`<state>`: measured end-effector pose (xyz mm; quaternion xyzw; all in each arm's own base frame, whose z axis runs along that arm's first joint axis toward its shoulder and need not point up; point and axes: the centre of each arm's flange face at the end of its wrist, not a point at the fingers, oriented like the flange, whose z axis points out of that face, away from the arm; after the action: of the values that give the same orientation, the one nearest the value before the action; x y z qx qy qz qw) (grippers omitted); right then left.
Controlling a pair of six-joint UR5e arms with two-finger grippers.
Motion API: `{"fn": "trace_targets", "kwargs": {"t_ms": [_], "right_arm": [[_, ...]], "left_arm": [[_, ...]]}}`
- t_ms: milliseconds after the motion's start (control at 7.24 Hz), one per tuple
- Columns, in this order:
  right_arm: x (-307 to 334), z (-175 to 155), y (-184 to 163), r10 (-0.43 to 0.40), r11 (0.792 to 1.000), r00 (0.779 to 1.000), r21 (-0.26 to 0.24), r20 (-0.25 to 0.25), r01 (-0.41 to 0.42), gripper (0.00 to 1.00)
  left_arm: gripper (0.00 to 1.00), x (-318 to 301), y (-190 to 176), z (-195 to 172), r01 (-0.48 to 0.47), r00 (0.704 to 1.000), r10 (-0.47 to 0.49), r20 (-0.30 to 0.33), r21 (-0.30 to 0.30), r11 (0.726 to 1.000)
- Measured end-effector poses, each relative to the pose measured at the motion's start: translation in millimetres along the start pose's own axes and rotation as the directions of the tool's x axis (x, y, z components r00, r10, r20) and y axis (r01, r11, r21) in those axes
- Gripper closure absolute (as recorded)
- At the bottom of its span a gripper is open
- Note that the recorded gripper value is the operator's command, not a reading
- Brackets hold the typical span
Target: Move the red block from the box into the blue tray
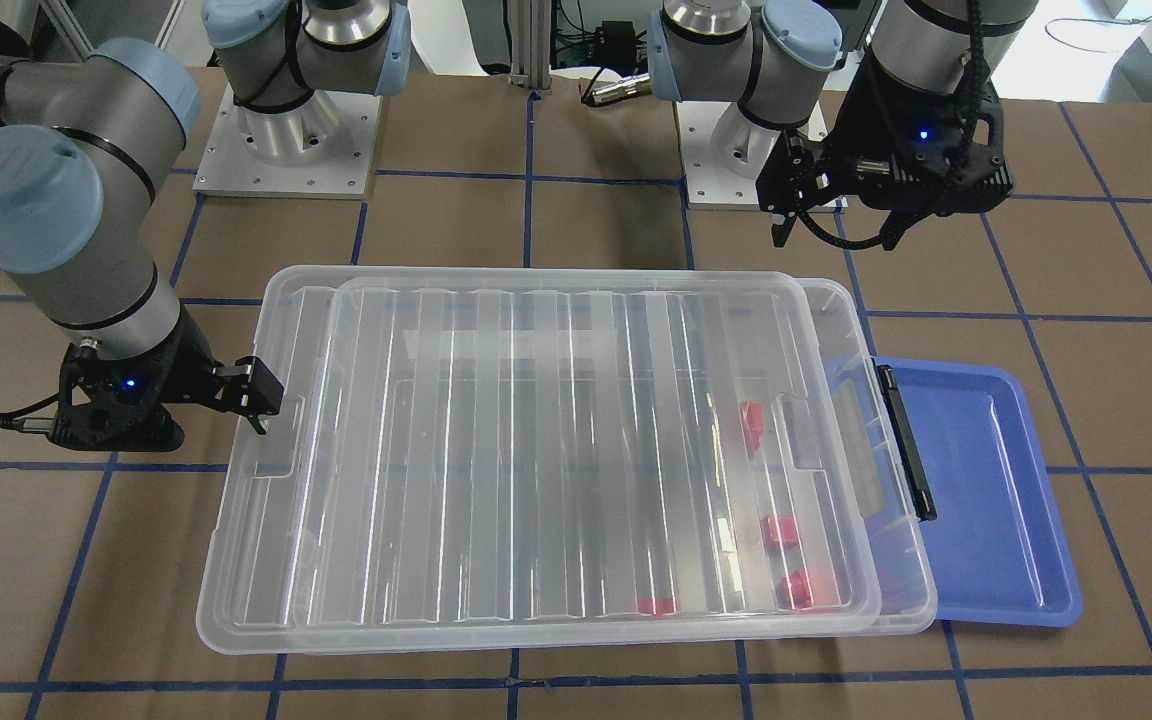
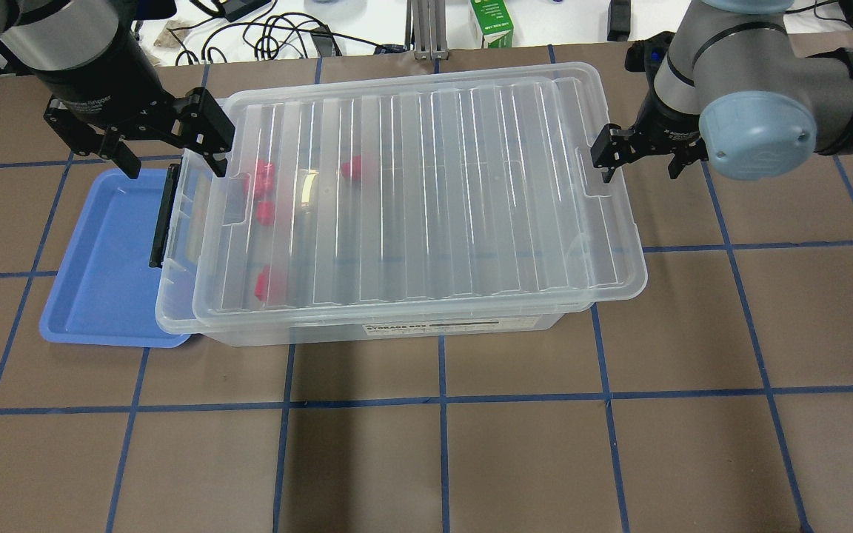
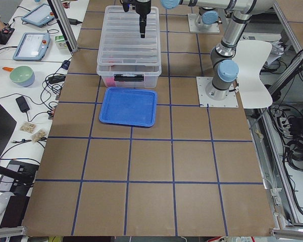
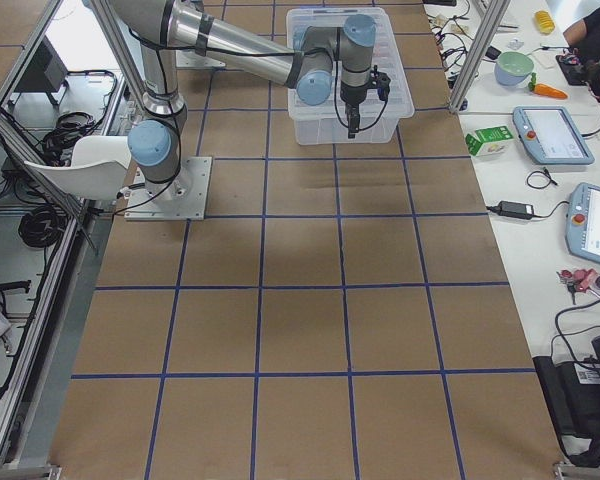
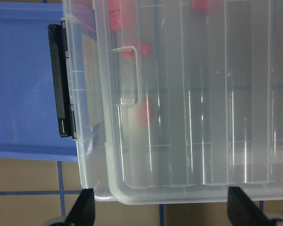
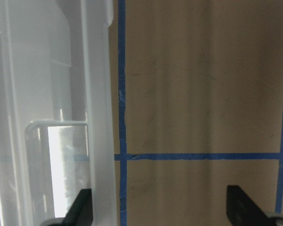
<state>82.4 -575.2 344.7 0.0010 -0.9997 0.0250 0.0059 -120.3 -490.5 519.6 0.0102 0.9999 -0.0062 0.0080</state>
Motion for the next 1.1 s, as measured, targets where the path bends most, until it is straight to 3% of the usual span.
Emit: {"fn": "trace_targets", "kwargs": {"t_ms": [552, 1105], "right_arm": [[18, -6, -4, 0.024, 1.000, 0.999, 0.006, -0.039, -0.024, 0.00], [40, -10, -8, 0.054, 0.999, 0.998, 0.008, -0.043, -0.053, 0.00]], "left_arm": [[0.00, 0, 0, 0, -0.001, 1.000, 0.001, 0.001, 0.000, 1.000], [0.00, 0, 0, 1, -0.001, 1.000, 0.001, -0.001, -0.002, 1.000]]}}
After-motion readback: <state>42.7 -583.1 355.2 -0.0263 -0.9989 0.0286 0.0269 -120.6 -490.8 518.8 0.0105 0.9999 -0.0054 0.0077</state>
